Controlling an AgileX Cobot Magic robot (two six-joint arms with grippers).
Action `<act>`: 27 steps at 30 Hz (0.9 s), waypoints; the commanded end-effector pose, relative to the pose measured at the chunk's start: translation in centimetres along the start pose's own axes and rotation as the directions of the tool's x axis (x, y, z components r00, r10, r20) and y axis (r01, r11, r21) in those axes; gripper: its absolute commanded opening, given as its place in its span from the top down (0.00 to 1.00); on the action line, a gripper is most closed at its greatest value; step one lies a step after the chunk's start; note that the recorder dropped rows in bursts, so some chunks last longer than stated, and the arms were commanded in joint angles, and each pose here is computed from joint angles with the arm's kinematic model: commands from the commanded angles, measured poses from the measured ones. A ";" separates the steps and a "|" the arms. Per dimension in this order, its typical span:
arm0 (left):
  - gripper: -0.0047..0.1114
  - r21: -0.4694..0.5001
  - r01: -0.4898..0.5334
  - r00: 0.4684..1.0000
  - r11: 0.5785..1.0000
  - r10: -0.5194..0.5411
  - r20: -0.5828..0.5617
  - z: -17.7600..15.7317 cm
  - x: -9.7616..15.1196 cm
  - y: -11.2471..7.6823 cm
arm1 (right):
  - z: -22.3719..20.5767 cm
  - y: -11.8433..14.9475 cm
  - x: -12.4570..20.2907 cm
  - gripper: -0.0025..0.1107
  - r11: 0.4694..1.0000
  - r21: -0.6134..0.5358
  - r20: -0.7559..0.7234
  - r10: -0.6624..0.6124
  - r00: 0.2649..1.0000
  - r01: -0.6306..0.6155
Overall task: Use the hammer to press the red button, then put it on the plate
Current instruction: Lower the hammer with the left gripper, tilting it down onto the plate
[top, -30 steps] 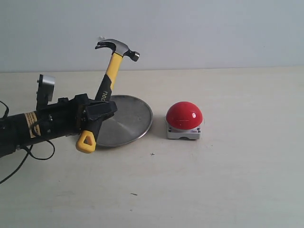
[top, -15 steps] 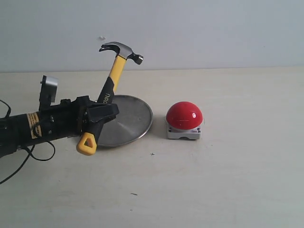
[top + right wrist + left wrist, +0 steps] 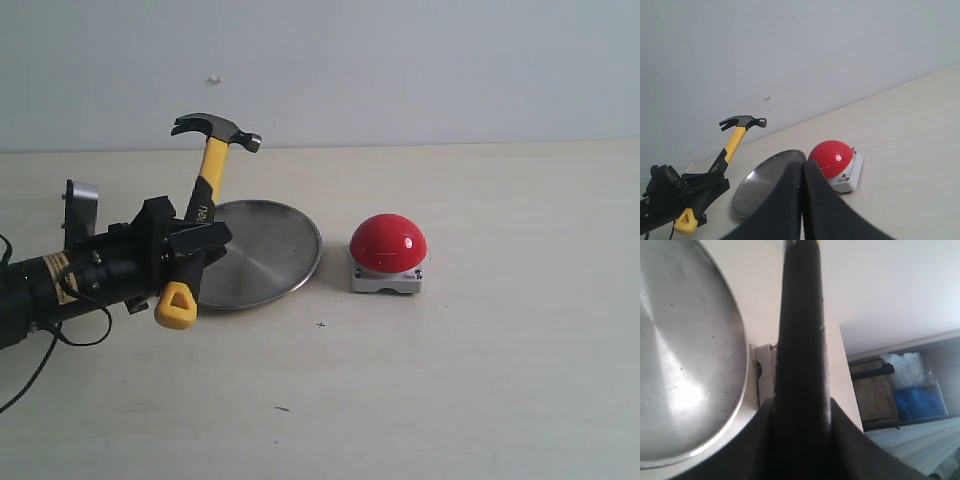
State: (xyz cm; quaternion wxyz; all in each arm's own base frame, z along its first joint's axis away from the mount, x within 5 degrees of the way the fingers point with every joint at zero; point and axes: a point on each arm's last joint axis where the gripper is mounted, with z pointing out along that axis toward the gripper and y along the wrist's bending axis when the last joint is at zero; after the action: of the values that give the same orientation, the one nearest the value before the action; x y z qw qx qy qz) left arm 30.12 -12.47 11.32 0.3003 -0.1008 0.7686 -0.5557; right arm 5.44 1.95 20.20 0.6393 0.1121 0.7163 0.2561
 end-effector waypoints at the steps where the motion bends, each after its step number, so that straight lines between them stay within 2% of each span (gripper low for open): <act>1: 0.96 0.103 -0.061 0.996 0.993 0.068 -0.066 0.0 0.5 -1.0 | 0.0 -0.1 0.1 0.98 1.000 0.005 0.007 -0.008 1.000 0.008; 5: 0.96 0.109 -0.068 0.992 0.992 0.079 -0.100 -0.1 0.9 -1.1 | 0.0 -0.1 0.1 0.98 1.000 0.005 0.007 -0.008 1.000 0.008; 13: 0.96 0.091 0.098 0.995 0.991 -0.098 -0.005 0.0 -0.1 -1.0 | 0.0 -0.1 0.1 0.98 1.000 0.005 0.007 -0.008 1.000 0.008; 18: 0.96 0.094 0.153 0.986 0.984 -0.158 0.056 0.2 -0.6 -1.0 | 0.0 -0.1 0.1 0.98 1.000 0.005 0.007 -0.008 1.000 0.008; 20: 0.96 0.060 0.170 0.981 0.984 -0.175 0.084 0.6 -0.4 -0.9 | 0.0 -0.1 0.1 0.98 1.000 0.005 0.007 -0.008 1.000 0.008; 23: 0.96 0.029 0.168 0.978 0.985 -0.170 0.121 1.4 0.0 -1.1 | 0.0 -0.1 0.1 0.98 1.000 0.005 0.007 -0.008 1.000 0.008; 27: 0.96 0.031 0.142 0.983 0.989 -0.145 0.110 2.5 -0.2 -1.8 | 0.0 -0.1 0.1 0.98 1.000 0.005 0.007 -0.008 1.000 0.008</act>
State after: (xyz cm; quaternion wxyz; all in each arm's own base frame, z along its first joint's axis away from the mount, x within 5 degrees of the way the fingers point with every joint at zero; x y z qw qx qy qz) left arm 30.59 -14.04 11.00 0.2713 -0.2170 0.7598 -0.5496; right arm 5.44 1.95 20.20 0.6393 0.1121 0.7163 0.2561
